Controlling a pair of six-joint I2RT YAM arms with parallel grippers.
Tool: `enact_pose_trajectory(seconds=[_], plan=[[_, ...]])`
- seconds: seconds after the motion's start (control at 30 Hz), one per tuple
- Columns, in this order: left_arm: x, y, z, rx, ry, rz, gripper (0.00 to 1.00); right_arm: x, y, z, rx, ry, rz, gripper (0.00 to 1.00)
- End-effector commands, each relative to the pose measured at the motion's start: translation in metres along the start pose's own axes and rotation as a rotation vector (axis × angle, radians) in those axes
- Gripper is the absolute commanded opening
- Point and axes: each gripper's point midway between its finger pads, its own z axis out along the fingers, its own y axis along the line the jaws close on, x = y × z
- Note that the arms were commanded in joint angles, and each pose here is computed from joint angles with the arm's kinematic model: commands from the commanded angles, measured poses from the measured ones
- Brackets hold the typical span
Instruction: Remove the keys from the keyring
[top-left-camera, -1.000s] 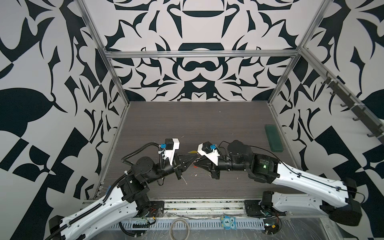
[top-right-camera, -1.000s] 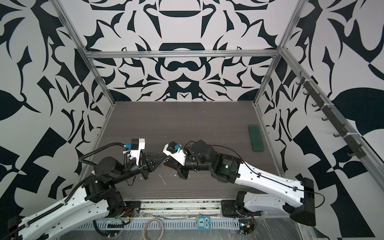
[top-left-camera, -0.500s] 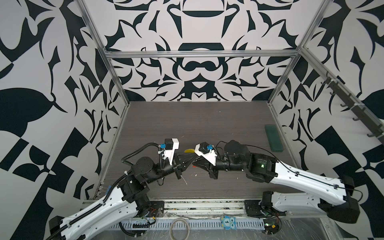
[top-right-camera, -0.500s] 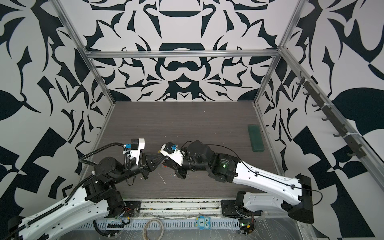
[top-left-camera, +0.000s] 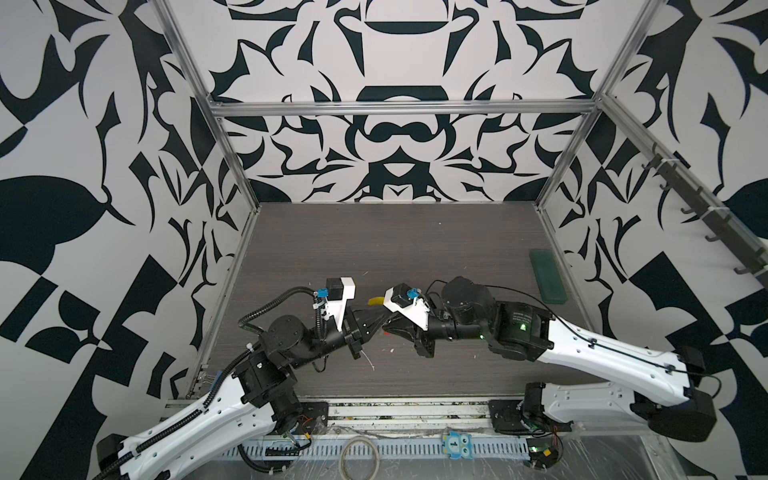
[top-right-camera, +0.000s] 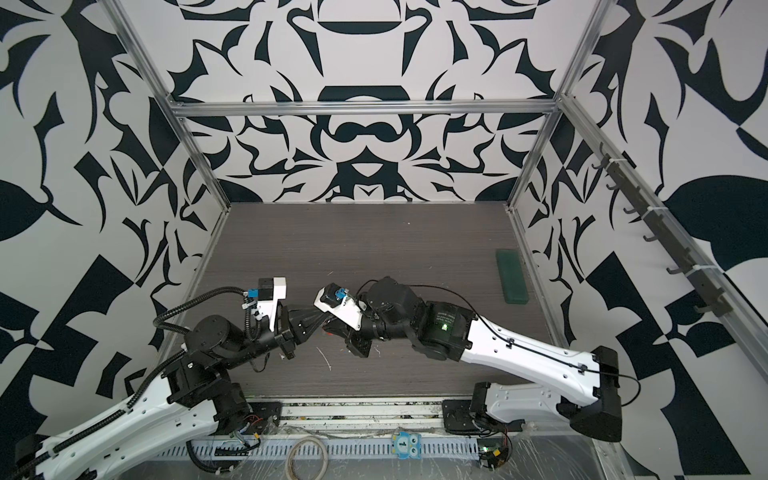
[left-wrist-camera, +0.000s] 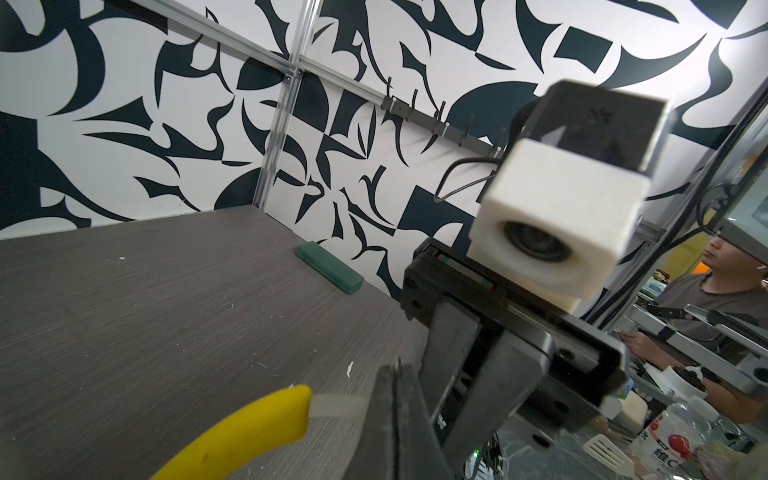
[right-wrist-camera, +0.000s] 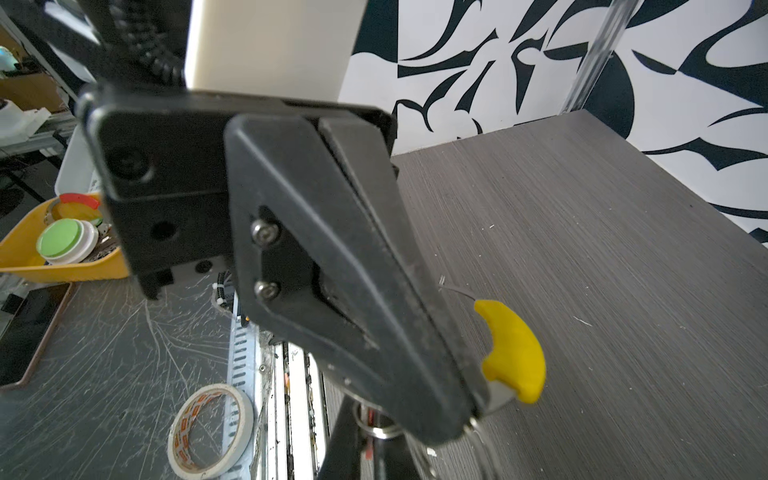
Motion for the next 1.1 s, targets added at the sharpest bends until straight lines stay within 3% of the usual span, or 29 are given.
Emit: enact_pose_trajectory(seconds=[0.0,0.07,0.23,0.43,0.67,1.07], plan=[[-0.002,0.003,0.001,-0.012,-0.017,0.014,0.0,-0.019,0.025,-0.013,-0.069,-0.059,-0.048,0.0],[-0.003,0.003,0.001,-0.012,-0.019,0.012,0.0,-0.026,0.017,-0.016,-0.02,-0.081,-0.029,0.0],[-0.004,0.001,0.0,-0.009,-0.023,0.015,0.0,-0.025,0.047,-0.019,-0.193,-0.051,-0.073,0.0],[-0.007,0.002,-0.003,-0.023,-0.03,0.023,0.0,-0.017,0.026,-0.019,-0.067,0.018,-0.052,0.0],[-0.01,0.003,-0.004,-0.028,-0.043,0.03,0.0,-0.021,0.026,-0.012,-0.073,0.054,-0.055,0.0],[-0.013,0.016,-0.015,-0.116,-0.067,0.032,0.0,-0.003,0.039,-0.056,-0.105,-0.095,-0.023,0.0]])
